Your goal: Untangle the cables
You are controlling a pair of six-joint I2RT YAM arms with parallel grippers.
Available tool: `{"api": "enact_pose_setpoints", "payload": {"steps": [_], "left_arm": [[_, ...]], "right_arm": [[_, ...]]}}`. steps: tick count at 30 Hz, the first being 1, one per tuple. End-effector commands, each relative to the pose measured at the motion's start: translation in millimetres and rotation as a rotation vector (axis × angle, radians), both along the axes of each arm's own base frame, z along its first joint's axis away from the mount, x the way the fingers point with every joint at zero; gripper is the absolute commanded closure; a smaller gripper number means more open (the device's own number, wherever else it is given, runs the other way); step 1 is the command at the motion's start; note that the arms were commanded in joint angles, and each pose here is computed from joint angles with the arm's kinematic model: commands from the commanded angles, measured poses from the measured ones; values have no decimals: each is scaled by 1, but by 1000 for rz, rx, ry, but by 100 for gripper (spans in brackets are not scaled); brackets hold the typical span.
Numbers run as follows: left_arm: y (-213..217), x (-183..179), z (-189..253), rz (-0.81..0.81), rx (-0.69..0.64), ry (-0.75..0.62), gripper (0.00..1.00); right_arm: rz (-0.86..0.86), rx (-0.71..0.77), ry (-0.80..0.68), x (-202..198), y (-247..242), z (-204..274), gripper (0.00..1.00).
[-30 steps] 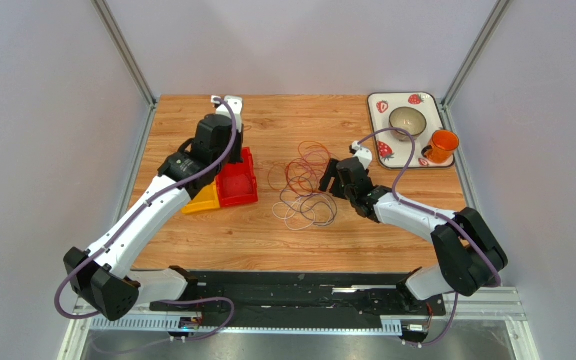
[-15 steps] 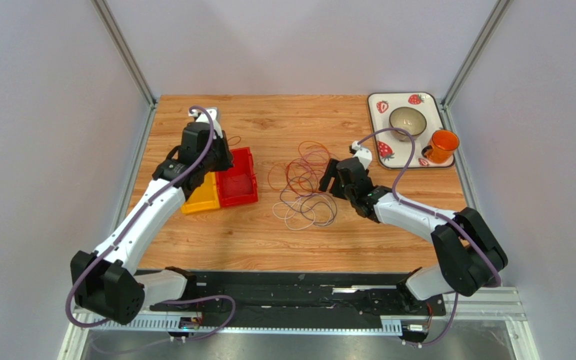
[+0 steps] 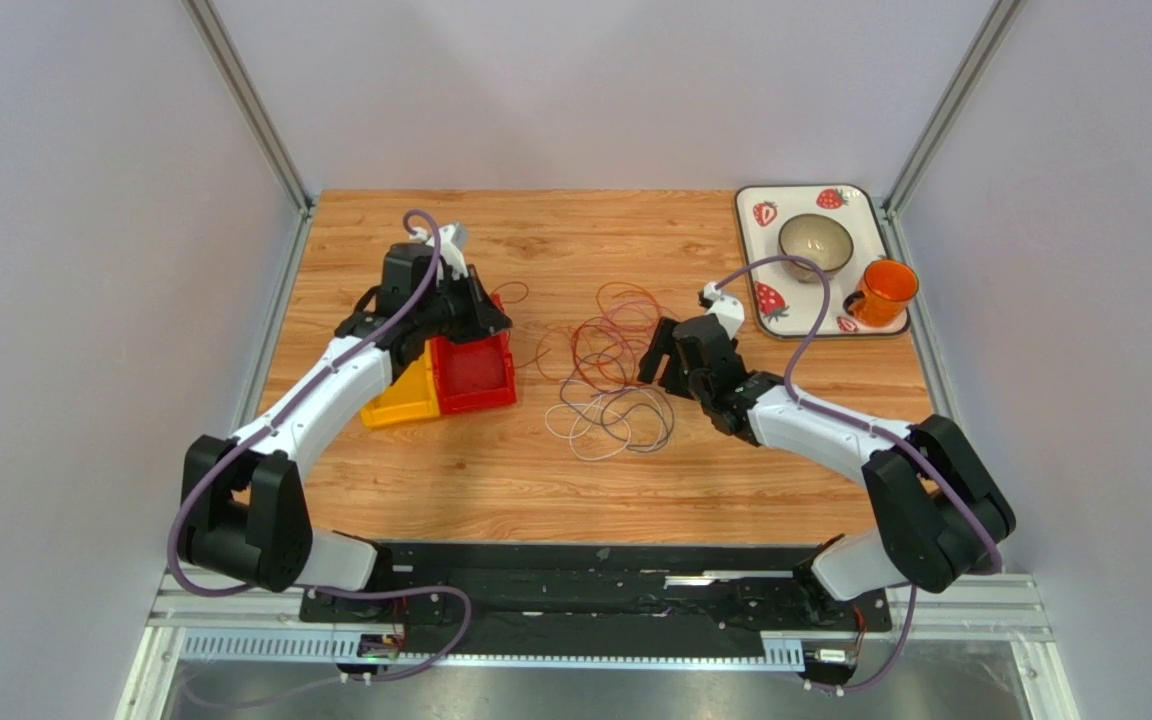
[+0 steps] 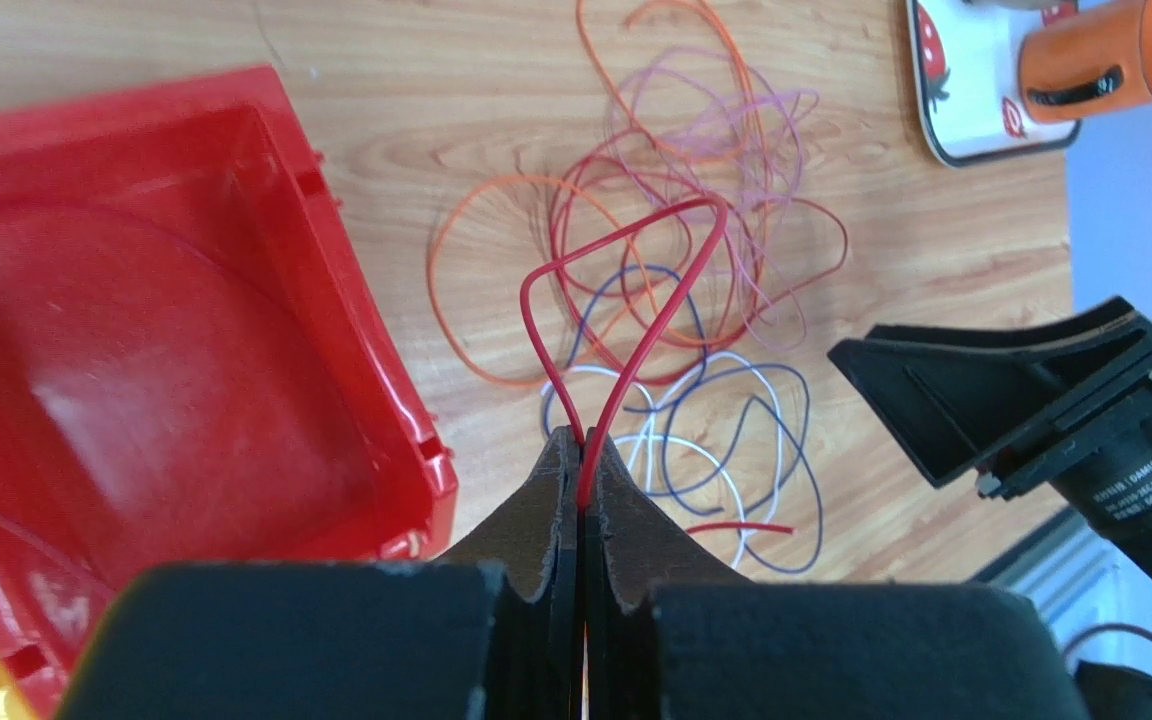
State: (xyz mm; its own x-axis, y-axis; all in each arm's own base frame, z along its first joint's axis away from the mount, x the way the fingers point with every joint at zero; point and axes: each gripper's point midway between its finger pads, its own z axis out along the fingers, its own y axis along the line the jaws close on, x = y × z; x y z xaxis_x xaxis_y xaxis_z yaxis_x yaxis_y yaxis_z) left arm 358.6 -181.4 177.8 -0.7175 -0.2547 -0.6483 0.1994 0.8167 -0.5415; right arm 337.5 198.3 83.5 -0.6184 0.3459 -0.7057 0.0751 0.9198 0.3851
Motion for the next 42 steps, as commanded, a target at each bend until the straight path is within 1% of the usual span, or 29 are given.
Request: {"api": "enact_pose_setpoints", "payload": {"steps": [1, 3, 5, 6, 9, 14, 19, 21, 23, 28, 30, 35, 36, 37, 41, 42], "left_arm": [[-13, -3, 3, -24, -101, 0, 100], [0, 0, -4, 43, -59, 3, 100], [14, 1, -7, 112, -53, 4, 100], [18, 5, -4, 138, -79, -3, 100], [30, 9, -7, 168, -100, 22, 100], [56, 17, -15, 243, -55, 42, 100], [75, 21, -27, 294, 58, 66, 100], [89, 23, -32, 345, 133, 82, 100], [95, 25, -40, 362, 168, 93, 100], [96, 28, -54, 364, 193, 127, 100], [96, 32, -56, 365, 193, 119, 100], [80, 37, -66, 325, 234, 125, 100], [77, 37, -67, 316, 238, 126, 100], [70, 37, -71, 296, 245, 129, 97], [68, 37, -76, 308, 257, 142, 93], [68, 37, -74, 307, 256, 142, 88]], "right_arm": [[-2, 22, -53, 13, 5, 20, 23], [-3, 24, -52, 13, 5, 20, 23], [-1, 23, -50, 12, 6, 20, 23], [-1, 21, -50, 12, 5, 19, 23], [0, 21, -51, 13, 6, 20, 23], [0, 22, -52, 13, 6, 20, 23], [2, 20, -49, 13, 6, 19, 23], [3, 22, -50, 13, 7, 20, 23], [1, 22, -50, 13, 6, 20, 23], [1, 22, -50, 14, 6, 20, 23], [0, 22, -49, 14, 7, 19, 23], [3, 22, -50, 14, 7, 20, 23], [3, 8, -29, 11, 5, 15, 23], [4, 5, -27, 11, 5, 15, 23], [2, 5, -27, 11, 5, 15, 23], [2, 5, -27, 11, 5, 15, 23]]}}
